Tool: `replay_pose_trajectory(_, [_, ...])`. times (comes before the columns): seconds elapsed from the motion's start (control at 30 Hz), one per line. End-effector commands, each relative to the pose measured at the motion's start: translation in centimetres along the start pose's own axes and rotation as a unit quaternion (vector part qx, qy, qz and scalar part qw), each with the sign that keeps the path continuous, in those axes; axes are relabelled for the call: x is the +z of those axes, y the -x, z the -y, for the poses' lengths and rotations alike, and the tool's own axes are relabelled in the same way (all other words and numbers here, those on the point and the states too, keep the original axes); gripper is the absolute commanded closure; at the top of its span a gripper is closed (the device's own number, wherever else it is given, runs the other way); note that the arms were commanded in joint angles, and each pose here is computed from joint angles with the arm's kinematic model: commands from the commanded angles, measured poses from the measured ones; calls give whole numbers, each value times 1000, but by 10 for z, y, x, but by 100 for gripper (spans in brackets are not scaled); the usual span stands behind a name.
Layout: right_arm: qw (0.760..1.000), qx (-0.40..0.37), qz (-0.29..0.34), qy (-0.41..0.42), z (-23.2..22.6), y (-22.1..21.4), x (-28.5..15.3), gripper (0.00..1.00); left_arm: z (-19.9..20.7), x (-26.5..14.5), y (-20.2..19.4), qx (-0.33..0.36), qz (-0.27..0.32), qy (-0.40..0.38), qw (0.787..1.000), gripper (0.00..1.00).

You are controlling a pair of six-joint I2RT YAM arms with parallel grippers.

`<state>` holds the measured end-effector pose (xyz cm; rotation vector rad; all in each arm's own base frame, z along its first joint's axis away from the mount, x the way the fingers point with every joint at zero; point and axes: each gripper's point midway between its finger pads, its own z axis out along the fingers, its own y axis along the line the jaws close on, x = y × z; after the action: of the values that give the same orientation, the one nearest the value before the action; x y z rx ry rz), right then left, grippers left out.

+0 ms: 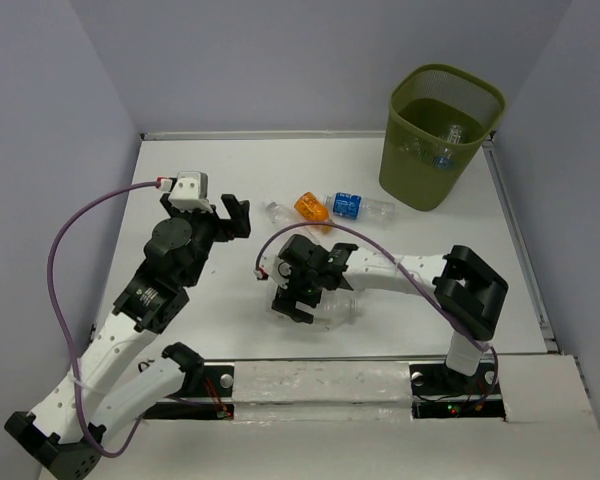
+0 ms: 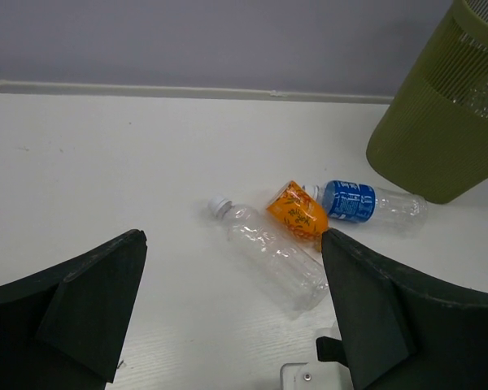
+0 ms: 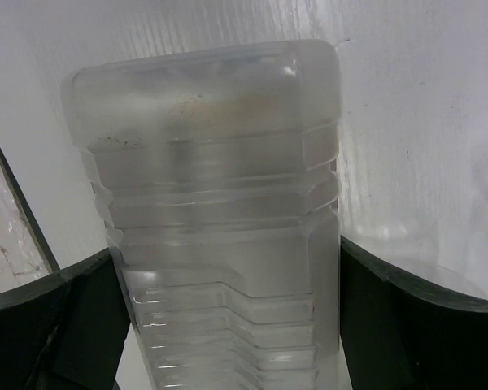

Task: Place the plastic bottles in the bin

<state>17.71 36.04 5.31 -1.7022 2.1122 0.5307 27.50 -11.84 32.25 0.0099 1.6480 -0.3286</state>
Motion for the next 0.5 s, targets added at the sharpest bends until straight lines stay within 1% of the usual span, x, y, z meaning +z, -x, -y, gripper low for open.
replay_pose_trajectory(0.0, [998, -4, 55, -37, 9, 27, -13, 21, -17, -4, 13, -16, 29, 40, 999, 1])
replay_pose_trajectory(0.03, [996, -7, 79, -46, 10, 38, -26, 23, -21, -4, 14, -21, 32, 52, 998, 1])
replay_pose_trajectory(0.07, [995, -6, 90, -50, 10, 43, -32, 26, -24, -5, 15, -23, 33, 59, 997, 1])
replay_pose_trajectory(0.1, [993, -4, 103, -59, 12, 50, -40, 27, -26, -6, 16, -26, 35, 63, 997, 1])
replay_pose_trajectory(0.2, [984, -7, 157, -85, 16, 73, -72, 30, -28, -6, 17, -30, 37, 67, 997, 1])
replay_pose_trajectory(0.23, [978, -9, 187, -95, 17, 85, -87, 30, -27, -6, 17, -30, 38, 64, 997, 1])
replay_pose_trajectory(0.33, [968, -12, 224, -112, 20, 101, -107, 31, -26, -6, 17, -30, 37, 59, 997, 1])
replay_pose_trajectory(0.4, [956, -14, 263, -133, 24, 119, -130, 31, -25, -6, 17, -30, 36, 56, 997, 1])
replay_pose_trajectory(0.47, [936, -10, 312, -165, 38, 139, -157, 32, -24, -5, 17, -30, 36, 53, 998, 1])
